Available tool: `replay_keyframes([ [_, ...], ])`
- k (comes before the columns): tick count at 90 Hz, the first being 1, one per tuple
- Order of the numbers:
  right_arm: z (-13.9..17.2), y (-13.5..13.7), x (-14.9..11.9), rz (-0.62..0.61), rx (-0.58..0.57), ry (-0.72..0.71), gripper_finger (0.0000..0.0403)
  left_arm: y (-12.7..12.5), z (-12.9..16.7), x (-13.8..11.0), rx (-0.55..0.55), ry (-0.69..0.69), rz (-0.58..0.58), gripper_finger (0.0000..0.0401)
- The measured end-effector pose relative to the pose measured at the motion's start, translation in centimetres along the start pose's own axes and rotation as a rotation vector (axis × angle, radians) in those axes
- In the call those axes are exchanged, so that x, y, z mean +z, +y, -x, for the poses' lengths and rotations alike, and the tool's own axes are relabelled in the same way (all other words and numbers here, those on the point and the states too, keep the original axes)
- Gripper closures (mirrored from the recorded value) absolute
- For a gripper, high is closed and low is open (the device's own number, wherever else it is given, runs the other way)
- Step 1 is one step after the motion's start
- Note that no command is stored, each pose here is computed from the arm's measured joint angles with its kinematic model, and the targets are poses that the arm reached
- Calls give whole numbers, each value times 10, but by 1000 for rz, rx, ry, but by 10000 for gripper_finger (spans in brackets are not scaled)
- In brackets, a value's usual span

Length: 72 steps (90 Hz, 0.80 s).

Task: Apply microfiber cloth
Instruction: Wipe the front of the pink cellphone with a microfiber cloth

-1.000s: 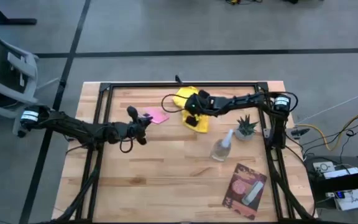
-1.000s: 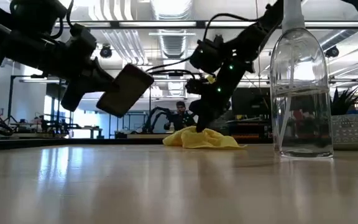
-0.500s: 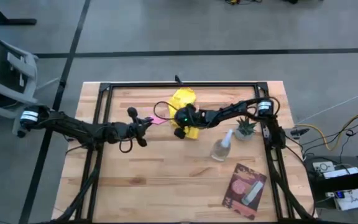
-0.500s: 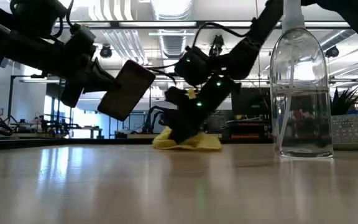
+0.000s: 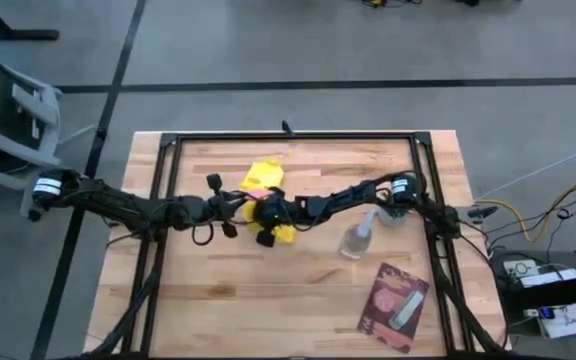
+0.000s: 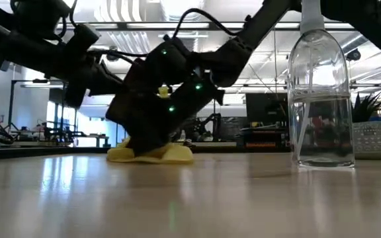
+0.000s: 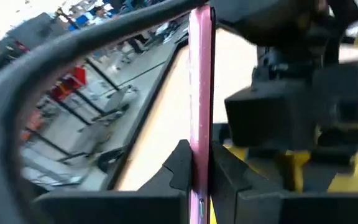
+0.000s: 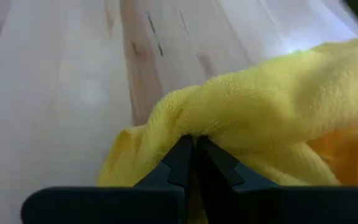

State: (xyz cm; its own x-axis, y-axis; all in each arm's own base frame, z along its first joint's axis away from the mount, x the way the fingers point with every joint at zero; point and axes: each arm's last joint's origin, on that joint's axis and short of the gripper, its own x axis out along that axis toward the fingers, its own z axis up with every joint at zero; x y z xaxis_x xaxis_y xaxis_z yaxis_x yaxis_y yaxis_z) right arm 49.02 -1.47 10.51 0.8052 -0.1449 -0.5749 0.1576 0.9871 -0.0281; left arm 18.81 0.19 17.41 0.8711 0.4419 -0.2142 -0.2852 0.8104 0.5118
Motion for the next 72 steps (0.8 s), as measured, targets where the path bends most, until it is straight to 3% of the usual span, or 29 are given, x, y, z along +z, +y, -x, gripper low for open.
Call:
replay_keyframes([
  [12, 11, 20, 9, 75, 34, -21, 396, -2, -1, -3, -15, 9, 47, 392],
  [25, 36, 37, 33, 141, -3, -87, 396, -4, 1, -10, -5, 4, 98, 392],
  [46, 77, 61, 65, 224, 7, -181, 396, -5, 16, -31, 47, -162, 227, 392],
  [54, 92, 65, 72, 268, -32, -173, 396, -4, 18, -33, 55, -202, 286, 392],
  [72, 98, 55, 73, 310, -149, -126, 396, -11, 3, -25, -10, -181, 281, 392],
])
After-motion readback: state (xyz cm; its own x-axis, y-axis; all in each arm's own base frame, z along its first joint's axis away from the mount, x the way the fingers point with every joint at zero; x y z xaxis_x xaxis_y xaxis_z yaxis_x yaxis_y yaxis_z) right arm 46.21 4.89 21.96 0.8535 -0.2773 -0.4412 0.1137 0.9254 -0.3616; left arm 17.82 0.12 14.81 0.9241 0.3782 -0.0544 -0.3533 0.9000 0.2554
